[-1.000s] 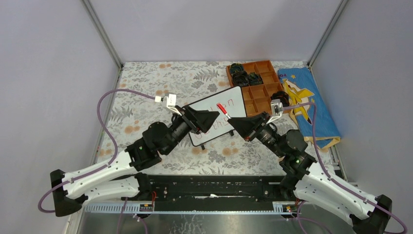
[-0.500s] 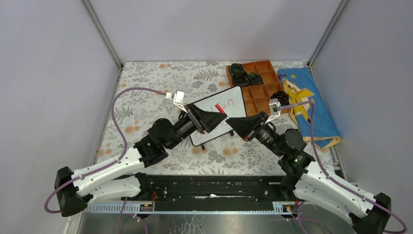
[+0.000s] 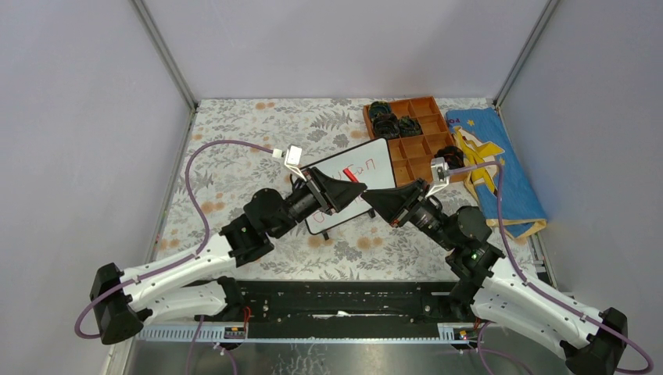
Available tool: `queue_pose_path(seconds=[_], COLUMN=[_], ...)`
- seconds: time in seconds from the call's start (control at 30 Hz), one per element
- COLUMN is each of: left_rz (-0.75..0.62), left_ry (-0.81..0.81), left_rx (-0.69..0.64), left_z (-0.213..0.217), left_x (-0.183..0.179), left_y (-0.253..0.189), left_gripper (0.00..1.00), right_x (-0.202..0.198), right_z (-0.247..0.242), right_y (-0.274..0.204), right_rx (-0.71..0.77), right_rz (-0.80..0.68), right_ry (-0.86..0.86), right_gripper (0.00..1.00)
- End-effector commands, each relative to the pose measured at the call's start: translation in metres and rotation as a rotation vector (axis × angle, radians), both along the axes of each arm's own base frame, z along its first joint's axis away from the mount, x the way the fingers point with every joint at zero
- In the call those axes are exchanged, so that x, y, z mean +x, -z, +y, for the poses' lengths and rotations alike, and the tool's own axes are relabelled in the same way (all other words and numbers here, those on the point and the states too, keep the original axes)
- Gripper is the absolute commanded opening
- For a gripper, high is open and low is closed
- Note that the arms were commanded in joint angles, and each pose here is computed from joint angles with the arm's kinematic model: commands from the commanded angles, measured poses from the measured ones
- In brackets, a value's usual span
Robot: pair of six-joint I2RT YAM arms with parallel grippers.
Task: Write a sentence on the whiteboard
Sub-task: Place the whiteboard marker at the center of the board.
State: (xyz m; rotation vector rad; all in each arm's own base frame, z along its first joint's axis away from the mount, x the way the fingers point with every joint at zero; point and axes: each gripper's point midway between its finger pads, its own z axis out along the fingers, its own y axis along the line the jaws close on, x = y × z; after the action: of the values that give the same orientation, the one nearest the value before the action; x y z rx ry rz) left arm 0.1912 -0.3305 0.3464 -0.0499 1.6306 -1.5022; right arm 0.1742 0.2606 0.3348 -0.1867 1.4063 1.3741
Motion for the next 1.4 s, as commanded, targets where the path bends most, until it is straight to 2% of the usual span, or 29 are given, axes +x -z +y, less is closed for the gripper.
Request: queue_pose_path(seconds=[0.0,0.2,0.43,0.47,0.57,0.63,0.7,0.77,0.87,1.07,1.37], left_rz=[-0.03,-0.036,-0.04,-0.038,-0.031,-0.019,-0.011,-0.012,-0.029,-0.076,-0.098], left_ry=[-0.001,-0.022,0.004,0.007,0.014,0.01,0.004,0.001,0.003,0.036,0.037], left_rx=[-0.074,-0.088,-0.092,-0.091,-0.084,-0.066,-0.053,-0.038,0.0,0.053,0.059], left_z=[0.001,0.006,0.003,0.002,0.002,0.002,0.004,0.005,0.007,0.007,0.011], left_x=[0.001,0.002,-0.001,-0.002,-0.003,-0.002,-0.002,-0.002,-0.004,-0.01,-0.013], left_y=[-0.027,-0.033,-0.035,-0.034,-0.032,-0.027,-0.023,-0.02,-0.018,-0.023,-0.025], left_gripper=[0.47,0.4,0.18,0.15,0.03,0.0,0.0,0.0,0.0,0.0,0.0], right_x=[-0.011,-0.015,-0.015,-0.013,-0.014,-0.017,-0.019,-0.021,-0.025,-0.034,-0.029], right_z=[0.0,0.003,0.002,0.002,0.002,0.003,0.005,0.004,0.003,0.009,0.009], right_y=[-0.026,-0.023,-0.023,-0.022,-0.022,-0.017,-0.017,-0.018,-0.016,-0.002,0.011], right_rx=[0.058,0.049,0.049,0.043,0.005,-0.04,-0.083,-0.13,-0.23,-0.412,-0.476], right_rz=[-0.061,-0.063,-0.055,-0.047,-0.033,-0.017,-0.006,0.001,0.013,0.06,0.104], right_ry=[-0.052,-0.077,-0.073,-0.066,-0.068,-0.085,-0.1,-0.108,-0.126,-0.215,-0.205], right_gripper=[0.0,0.0,0.0,0.03,0.33,0.5,0.59,0.64,0.65,0.59,0.61])
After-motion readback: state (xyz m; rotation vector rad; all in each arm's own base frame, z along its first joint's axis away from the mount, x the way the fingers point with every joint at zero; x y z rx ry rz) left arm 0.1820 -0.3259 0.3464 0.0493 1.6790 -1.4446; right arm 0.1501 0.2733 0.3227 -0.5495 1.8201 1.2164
